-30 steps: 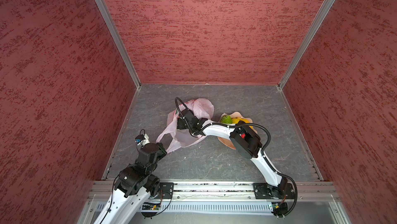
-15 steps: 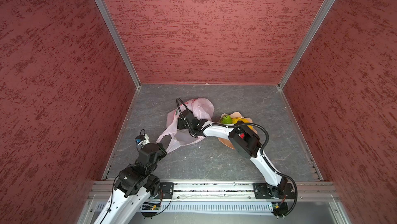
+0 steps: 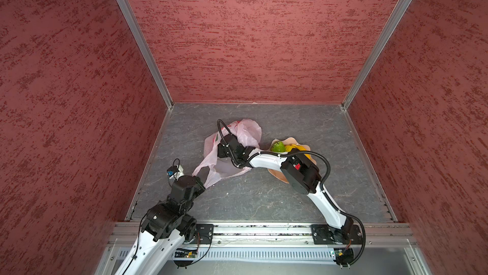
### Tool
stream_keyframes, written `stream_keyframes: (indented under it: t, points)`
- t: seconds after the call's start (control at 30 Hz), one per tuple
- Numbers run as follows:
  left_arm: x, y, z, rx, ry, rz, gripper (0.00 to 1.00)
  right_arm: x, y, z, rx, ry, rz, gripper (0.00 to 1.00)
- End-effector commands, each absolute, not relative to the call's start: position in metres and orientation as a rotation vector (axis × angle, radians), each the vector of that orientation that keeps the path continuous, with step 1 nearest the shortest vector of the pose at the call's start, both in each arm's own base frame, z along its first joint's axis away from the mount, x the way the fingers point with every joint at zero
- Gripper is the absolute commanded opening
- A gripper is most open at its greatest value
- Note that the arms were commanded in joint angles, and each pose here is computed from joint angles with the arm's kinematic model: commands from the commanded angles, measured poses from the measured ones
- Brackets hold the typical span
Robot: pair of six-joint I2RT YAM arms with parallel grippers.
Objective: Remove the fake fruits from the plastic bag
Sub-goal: 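Close the right gripper on the cream pear inside the bag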
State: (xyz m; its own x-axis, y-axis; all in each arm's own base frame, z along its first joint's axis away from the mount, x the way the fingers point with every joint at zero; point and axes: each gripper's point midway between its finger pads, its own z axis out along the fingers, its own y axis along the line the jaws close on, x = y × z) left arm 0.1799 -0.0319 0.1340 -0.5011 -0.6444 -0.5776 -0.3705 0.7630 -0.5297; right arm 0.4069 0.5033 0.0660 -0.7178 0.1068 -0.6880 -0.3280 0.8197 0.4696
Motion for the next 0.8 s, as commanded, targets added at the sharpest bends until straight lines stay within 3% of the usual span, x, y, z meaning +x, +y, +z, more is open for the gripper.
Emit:
stream_keyframes:
  t: [0.0,0.33,0.77]
  points:
    - [0.178,-0.03,0.13,-0.773,2.161,-0.42,0.1,0.416,0.496,0.055,-0.124,2.248,0.737,0.65]
    - [0.179,-0.028,0.133,-0.782,2.147,-0.417,0.1,0.415,0.494,0.066,-0.136,2.23,0.743,0.46]
    - [0.177,-0.027,0.134,-0.785,2.149,-0.415,0.1,0.413,0.496,0.065,-0.152,2.23,0.754,0.45]
